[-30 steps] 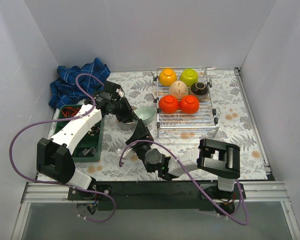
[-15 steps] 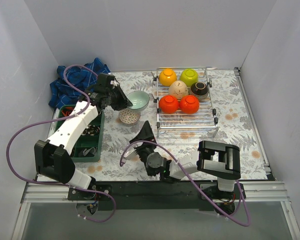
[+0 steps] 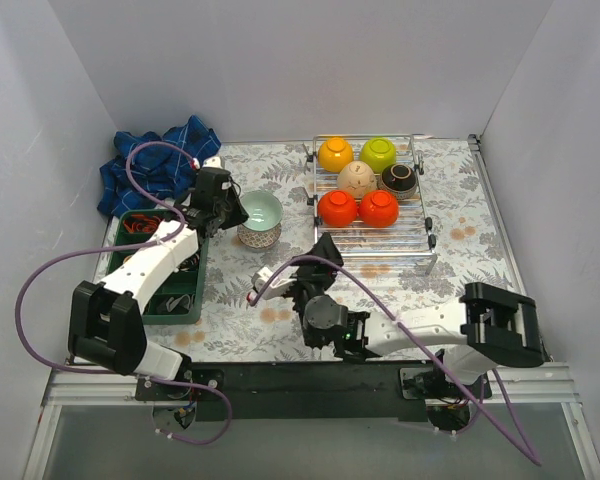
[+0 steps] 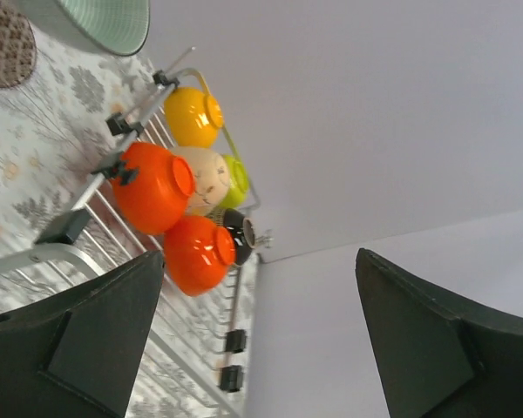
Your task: Unload the bowls from the dish rack
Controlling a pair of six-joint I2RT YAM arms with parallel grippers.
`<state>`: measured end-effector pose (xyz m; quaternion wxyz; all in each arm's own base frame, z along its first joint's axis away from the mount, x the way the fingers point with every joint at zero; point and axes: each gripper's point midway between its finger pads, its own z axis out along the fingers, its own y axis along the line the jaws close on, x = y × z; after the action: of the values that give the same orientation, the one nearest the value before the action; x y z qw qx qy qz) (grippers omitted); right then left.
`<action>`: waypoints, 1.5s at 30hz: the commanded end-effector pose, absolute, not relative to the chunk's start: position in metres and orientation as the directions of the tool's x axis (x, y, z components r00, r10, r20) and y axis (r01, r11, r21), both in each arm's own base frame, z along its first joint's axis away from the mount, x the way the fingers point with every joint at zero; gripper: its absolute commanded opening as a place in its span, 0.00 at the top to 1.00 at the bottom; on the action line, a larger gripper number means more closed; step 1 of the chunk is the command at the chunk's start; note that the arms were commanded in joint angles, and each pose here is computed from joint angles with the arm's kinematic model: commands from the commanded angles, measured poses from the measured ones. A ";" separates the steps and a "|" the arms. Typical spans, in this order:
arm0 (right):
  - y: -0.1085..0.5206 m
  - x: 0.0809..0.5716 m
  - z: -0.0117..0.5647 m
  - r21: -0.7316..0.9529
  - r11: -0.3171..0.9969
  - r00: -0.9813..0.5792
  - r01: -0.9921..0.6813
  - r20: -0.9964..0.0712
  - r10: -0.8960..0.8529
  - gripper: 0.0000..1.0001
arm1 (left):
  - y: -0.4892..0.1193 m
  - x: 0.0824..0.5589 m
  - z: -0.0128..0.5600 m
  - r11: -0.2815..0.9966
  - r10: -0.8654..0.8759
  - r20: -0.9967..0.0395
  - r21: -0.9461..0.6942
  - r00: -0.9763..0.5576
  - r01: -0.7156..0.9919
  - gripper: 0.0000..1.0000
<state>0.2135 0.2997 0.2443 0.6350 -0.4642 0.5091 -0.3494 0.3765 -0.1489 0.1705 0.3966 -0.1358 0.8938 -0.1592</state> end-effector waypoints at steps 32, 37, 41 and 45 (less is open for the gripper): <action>0.225 0.202 0.203 -0.088 0.844 -0.329 -0.529 -0.896 -0.300 0.02 | -0.152 0.413 0.110 0.954 -0.241 -0.775 -0.301 -0.584 0.006 0.81; 0.223 0.199 0.198 -0.073 0.841 -0.343 -0.537 -0.892 -0.296 0.02 | -0.149 0.411 0.120 0.947 -0.268 -0.791 -0.320 -0.550 -0.001 0.70; 0.223 0.199 0.196 -0.087 0.838 -0.351 -0.539 -0.881 -0.317 0.02 | -0.150 0.406 0.125 0.940 -0.285 -0.790 -0.342 -0.543 0.004 0.67; 0.224 0.203 0.201 -0.102 0.843 -0.343 -0.528 -0.883 -0.321 0.03 | -0.150 0.402 0.131 0.933 -0.304 -0.790 -0.360 -0.532 0.002 0.59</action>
<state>0.1981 0.2219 0.1900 0.5012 -0.2742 0.8146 0.0998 0.3963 -0.1470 0.0903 0.4273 -0.0762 0.8915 -0.1299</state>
